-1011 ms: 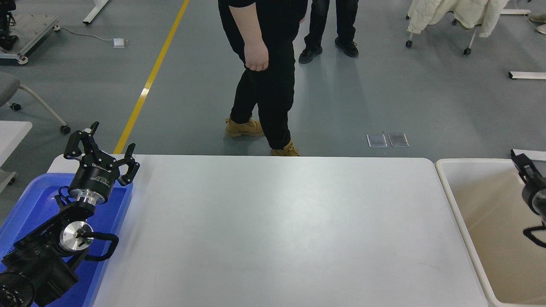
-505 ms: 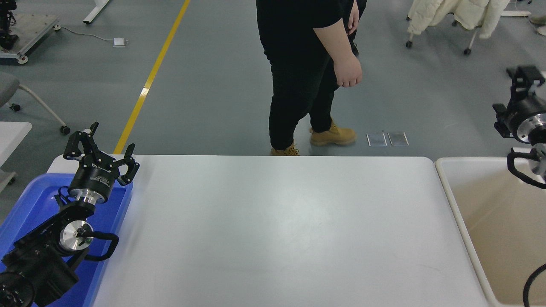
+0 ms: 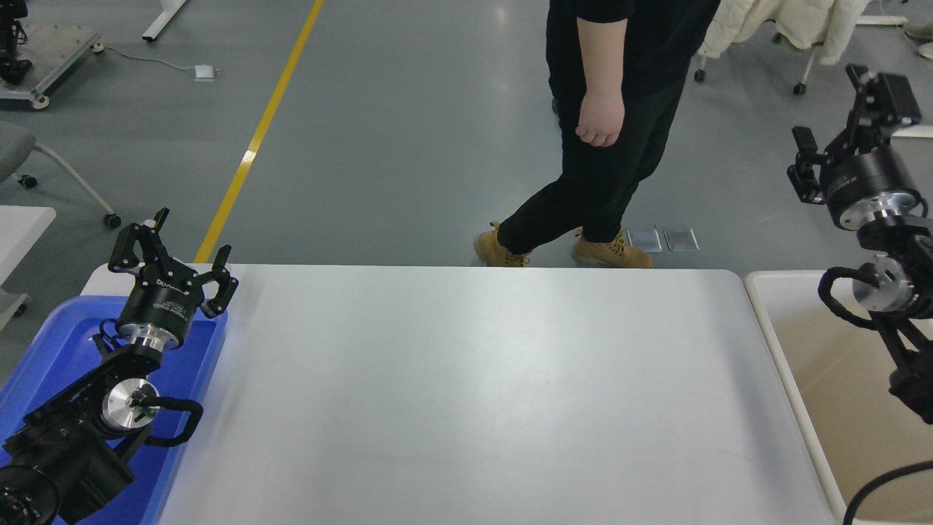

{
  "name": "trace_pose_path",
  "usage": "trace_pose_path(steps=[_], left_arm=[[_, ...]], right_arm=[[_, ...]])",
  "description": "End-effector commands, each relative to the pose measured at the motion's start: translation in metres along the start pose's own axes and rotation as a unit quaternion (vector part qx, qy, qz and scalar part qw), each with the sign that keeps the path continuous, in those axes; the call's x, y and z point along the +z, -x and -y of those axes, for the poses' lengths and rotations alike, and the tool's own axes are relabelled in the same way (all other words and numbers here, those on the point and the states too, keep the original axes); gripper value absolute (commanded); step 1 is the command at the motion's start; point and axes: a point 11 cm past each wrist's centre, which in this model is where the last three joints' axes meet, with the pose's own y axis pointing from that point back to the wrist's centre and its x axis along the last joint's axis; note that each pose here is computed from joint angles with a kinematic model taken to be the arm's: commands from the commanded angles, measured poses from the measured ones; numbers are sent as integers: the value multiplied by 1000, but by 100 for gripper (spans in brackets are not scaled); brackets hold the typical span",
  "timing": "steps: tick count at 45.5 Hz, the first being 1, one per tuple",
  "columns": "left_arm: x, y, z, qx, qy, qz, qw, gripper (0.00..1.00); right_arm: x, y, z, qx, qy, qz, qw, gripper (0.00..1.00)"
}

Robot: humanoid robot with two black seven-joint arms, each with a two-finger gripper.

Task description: Clean the table surface

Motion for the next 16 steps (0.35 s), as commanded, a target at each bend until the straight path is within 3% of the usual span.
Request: trace_pose_path(steps=[1,16], left_arm=[[0,0,0,0,0,0,1000,100],[0,0,0,0,0,0,1000,100]], right_arm=[[59,7,-32,17,47,34,998,99],[62,10,-33,11,52,32,998,99]])
